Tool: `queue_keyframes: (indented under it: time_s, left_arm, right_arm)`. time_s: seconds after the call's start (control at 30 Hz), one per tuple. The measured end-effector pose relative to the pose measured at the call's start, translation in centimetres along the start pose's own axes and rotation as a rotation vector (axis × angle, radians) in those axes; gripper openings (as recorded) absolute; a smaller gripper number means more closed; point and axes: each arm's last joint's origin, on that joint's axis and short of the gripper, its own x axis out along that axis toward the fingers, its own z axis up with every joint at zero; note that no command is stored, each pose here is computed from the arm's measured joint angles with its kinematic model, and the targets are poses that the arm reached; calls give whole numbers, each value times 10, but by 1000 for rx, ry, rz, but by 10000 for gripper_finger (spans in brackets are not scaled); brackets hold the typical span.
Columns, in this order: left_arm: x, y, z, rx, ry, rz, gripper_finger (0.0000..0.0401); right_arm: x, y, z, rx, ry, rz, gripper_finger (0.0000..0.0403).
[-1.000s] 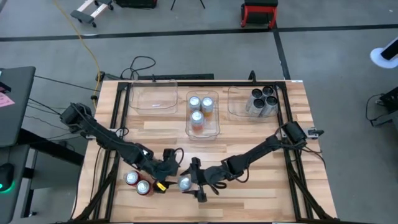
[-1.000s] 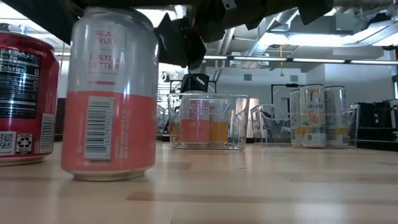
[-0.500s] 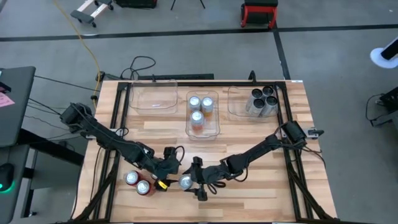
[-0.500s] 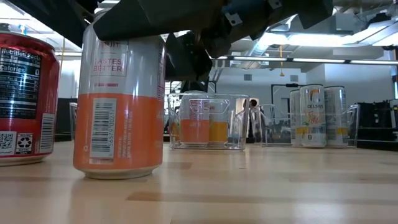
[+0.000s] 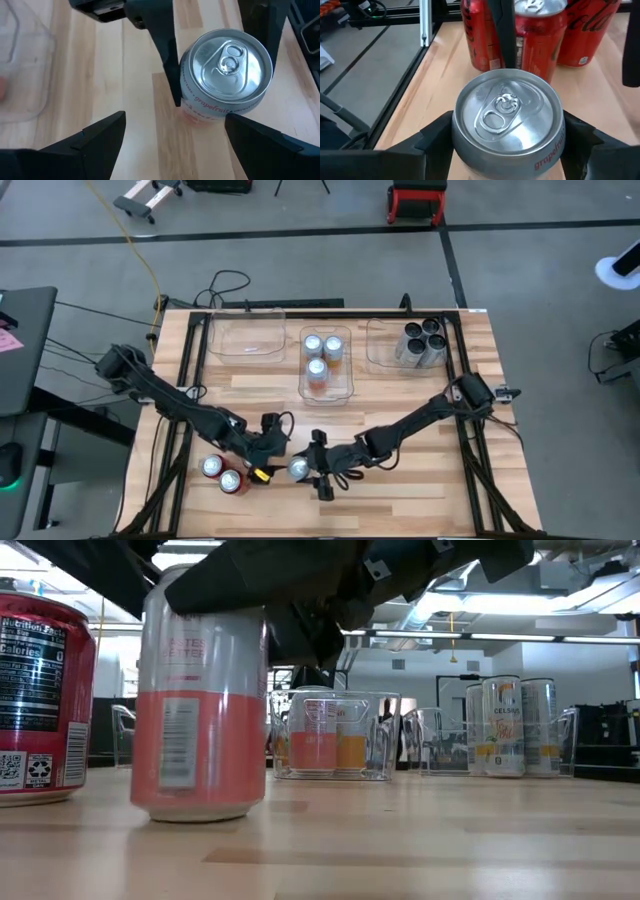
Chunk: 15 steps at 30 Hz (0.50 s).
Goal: Sort soda cans
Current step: Put the orange and white soda can in the middle transparent bin
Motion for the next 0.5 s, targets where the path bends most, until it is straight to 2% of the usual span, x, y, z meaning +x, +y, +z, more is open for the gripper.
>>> queue_keyframes:
  time_s: [0.13, 0.23, 0.37, 0.5]
  left_arm:
    - [-14, 3, 6, -37, -56, -4, 335]
    - [-25, 8, 9, -56, -96, 36, 335]
    - [-39, 14, 11, -69, -133, 92, 335]
    - [-48, 17, 11, -81, -143, 101, 335]
  right_arm:
    - [-15, 1, 17, -4, -13, 0, 273]
    - [-27, -3, 28, -5, -5, -26, 273]
    - [-46, -6, 44, -7, -22, -94, 273]
    - [-65, -7, 56, -16, -30, -208, 273]
